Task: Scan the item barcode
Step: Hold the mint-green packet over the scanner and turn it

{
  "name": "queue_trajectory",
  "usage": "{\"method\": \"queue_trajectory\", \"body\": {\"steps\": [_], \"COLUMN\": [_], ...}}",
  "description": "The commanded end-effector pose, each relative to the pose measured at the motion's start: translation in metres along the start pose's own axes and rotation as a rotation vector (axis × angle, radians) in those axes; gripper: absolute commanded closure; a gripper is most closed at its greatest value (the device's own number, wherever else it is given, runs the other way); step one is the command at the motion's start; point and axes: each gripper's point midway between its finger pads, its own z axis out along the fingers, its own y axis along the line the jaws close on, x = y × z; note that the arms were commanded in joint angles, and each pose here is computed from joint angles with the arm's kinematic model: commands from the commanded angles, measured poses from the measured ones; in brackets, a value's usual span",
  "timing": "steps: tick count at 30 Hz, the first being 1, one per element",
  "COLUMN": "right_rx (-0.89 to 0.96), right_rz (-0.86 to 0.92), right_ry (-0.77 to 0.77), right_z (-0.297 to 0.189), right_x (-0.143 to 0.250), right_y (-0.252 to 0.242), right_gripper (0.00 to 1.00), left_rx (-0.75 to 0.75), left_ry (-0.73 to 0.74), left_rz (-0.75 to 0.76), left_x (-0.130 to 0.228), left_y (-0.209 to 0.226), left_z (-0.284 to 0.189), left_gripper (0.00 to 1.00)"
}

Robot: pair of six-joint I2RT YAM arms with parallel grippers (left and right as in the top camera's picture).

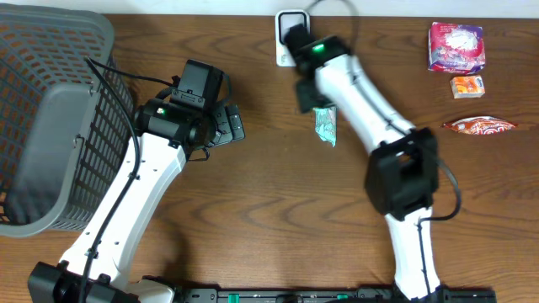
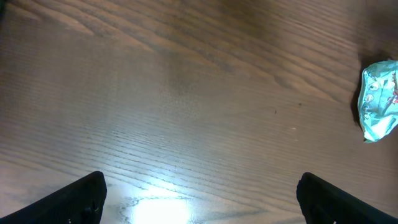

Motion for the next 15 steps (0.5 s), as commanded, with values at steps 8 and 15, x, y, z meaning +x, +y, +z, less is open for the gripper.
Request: {"method": "queue_trajectory", "body": {"steps": [8, 15], "right_rx": [-0.400, -0.397], "right_rz": [0.050, 0.063], "right_ry": [0.200, 0.164], "right_z": [0.045, 0.033], "right_x": [0.033, 0.024], "right_y": [0.008, 0.005], "right_gripper": [0.51, 0.54], "left_rx": [-0.014, -0.014], "left_ry": [0.002, 0.002], "left_rz": [-0.015, -0.015], "left_x": [0.000, 0.000], "left_y": [0.003, 0.003], "left_z": [0.002, 0.002], "left_gripper": [0.02, 0.02]}}
